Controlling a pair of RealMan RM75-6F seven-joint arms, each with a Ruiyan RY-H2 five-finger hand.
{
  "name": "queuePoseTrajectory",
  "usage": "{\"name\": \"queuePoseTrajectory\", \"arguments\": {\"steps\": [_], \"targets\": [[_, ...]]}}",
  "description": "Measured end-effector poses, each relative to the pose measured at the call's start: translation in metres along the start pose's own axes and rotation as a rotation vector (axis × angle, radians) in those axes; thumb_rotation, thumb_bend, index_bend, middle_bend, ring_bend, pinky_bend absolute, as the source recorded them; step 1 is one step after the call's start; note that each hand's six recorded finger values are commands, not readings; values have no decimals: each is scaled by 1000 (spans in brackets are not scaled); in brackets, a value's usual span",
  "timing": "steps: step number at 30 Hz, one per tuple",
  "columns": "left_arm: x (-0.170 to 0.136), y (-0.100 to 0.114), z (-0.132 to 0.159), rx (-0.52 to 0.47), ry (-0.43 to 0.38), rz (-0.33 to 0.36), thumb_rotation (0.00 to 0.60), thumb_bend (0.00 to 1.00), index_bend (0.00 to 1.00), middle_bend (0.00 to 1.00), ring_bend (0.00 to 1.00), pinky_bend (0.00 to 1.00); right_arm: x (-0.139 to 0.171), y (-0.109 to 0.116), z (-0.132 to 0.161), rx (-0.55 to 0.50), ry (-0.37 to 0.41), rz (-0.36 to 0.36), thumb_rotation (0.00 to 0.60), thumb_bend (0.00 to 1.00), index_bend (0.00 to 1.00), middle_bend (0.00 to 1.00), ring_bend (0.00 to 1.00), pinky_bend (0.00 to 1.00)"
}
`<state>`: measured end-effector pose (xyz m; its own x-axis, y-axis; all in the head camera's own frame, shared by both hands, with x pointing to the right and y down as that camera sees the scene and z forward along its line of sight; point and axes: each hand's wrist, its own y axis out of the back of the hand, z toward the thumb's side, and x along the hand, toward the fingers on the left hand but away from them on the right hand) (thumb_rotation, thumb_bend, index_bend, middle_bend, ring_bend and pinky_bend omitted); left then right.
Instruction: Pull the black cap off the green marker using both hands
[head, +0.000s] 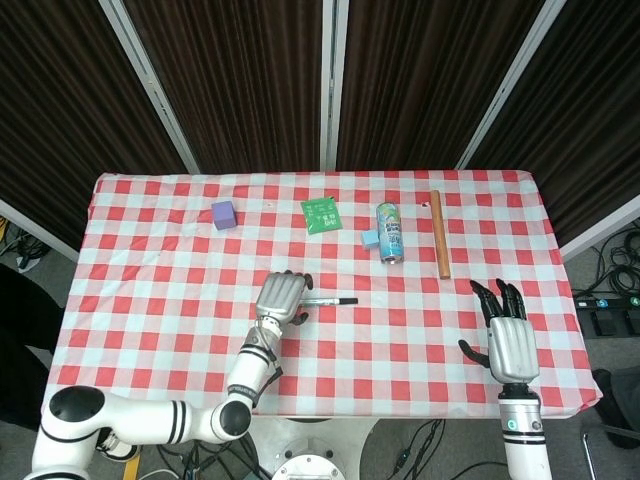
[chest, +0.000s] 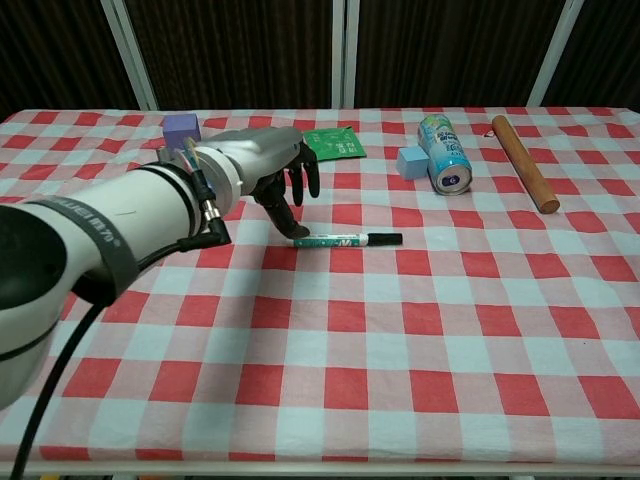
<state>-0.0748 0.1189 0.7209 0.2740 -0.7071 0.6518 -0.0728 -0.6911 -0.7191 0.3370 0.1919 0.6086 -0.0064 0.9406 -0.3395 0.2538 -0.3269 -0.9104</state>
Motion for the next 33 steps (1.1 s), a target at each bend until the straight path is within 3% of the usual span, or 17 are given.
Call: {"name": "queuePoseTrajectory", "arguments": {"steps": [8, 33], "targets": [[12, -16, 8, 137, 28, -36, 600, 245, 398, 408, 343, 435, 0, -4, -5, -5, -11, 10, 600, 20, 133, 213, 0, 33], [33, -36, 5, 191, 61, -68, 600, 318, 437, 446, 381, 462, -2, -6, -17, -5, -50, 18, 600, 19, 136, 211, 0, 34]]}}
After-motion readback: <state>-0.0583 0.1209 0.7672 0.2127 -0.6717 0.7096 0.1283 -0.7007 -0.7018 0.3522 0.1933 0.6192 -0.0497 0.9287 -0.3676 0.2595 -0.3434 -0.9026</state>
